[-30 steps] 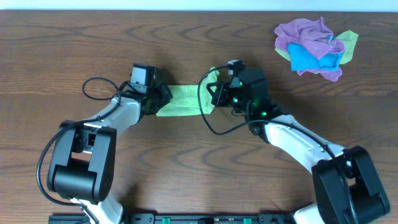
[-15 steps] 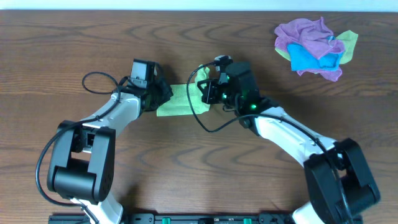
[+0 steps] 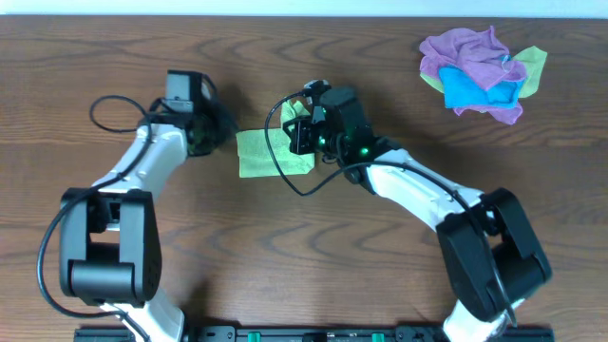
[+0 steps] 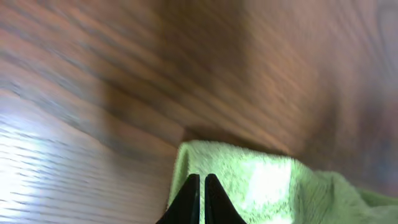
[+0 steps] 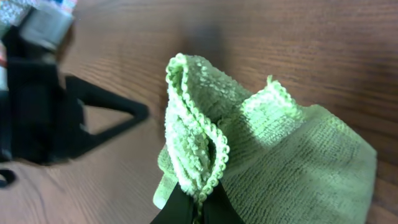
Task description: Fold the cloth
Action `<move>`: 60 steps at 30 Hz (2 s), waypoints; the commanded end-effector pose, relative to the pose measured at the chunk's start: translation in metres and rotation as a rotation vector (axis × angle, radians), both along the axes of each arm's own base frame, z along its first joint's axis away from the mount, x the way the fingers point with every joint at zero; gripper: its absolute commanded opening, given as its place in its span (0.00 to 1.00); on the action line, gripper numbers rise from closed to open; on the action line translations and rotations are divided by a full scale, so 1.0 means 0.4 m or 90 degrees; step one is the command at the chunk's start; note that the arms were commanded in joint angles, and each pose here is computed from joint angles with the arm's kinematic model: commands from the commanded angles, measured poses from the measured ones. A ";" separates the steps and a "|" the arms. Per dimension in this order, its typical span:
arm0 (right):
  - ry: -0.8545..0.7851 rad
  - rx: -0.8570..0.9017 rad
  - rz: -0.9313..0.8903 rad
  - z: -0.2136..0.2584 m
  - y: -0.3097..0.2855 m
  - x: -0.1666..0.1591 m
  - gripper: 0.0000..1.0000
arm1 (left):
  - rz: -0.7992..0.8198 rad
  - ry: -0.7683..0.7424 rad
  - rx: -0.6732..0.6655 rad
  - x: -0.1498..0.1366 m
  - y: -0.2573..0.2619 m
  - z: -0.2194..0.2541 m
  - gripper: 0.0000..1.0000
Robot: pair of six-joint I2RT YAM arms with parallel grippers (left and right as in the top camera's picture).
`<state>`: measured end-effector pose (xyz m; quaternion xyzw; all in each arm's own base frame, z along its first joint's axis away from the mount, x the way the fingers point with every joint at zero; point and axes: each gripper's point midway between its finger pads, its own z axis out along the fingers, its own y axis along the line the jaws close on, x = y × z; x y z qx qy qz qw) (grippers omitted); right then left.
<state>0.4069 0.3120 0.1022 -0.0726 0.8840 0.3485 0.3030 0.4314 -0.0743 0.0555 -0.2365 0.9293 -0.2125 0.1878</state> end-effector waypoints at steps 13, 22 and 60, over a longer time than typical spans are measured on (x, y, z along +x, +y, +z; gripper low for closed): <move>0.014 -0.027 0.077 -0.063 0.149 0.012 0.01 | 0.022 -0.018 0.024 0.030 0.105 0.034 0.06; 0.034 -0.041 0.092 -0.100 0.166 -0.015 0.01 | 0.031 -0.019 0.024 0.031 0.119 0.034 0.05; 0.024 -0.051 0.107 0.028 0.029 0.010 0.99 | 0.078 -0.021 0.029 0.009 0.195 0.114 0.61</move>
